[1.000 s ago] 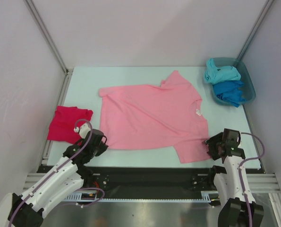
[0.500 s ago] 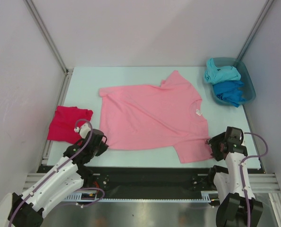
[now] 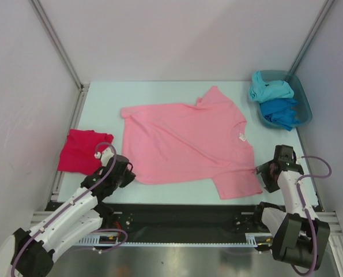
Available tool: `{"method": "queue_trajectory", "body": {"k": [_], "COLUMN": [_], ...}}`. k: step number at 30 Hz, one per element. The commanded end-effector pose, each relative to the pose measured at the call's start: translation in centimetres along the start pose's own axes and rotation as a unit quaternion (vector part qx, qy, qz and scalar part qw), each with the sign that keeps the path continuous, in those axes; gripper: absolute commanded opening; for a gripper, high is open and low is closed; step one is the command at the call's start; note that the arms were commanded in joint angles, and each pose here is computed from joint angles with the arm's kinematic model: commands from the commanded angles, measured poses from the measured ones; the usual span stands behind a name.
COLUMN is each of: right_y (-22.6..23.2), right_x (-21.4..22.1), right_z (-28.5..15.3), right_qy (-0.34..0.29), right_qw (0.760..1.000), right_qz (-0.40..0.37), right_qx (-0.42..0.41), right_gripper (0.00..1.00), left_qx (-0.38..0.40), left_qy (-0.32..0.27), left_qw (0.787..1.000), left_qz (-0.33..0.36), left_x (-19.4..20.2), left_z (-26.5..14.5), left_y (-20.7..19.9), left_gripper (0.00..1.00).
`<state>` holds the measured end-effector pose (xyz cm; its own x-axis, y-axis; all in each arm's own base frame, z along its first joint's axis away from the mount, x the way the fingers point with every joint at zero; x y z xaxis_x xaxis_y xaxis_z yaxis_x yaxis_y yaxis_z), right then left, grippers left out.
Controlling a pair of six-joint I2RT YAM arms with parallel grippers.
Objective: Fold and stack the t-shirts
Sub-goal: Flatten the tshirt out
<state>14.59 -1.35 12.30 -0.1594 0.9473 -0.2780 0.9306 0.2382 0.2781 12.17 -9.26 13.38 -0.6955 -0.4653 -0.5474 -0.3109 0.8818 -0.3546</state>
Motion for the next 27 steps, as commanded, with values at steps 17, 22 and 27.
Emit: {"method": "queue_trajectory", "body": {"k": [17, 22, 27], "right_y": [0.3, 0.2, 0.3], "right_x": [1.0, 1.5, 2.5], "right_z": [0.0, 1.1, 1.9], "right_qy": [-0.016, 0.000, 0.044], "right_qw": [0.998, 0.998, 0.998], "right_qz": [-0.037, -0.040, -0.037], "right_qx": [0.043, 0.038, -0.009], "right_gripper": [0.69, 0.69, 0.69], "left_qx": [0.042, 0.039, 0.034], "left_qy": [-0.017, -0.021, -0.025], "left_qw": [0.999, 0.999, 0.999], "left_qz": [0.007, 0.008, 0.007], "left_x": [-0.5, -0.7, -0.7], "left_z": [0.0, -0.3, -0.7], "left_y": [-0.8, -0.8, -0.5], "left_gripper": [0.00, 0.00, 0.00]}}
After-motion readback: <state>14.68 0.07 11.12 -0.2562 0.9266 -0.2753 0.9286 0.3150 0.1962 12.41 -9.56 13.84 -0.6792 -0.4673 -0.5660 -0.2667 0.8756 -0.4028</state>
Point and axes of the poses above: each gripper's point midway between its finger pads, its own z axis out along the fingers, its own y axis along the line the jaws close on, x = y × z, the point moved 10 cm from there along -z, back along the fingers, and after that the axes turned 10 degrees about z, right-handed, at the moved point
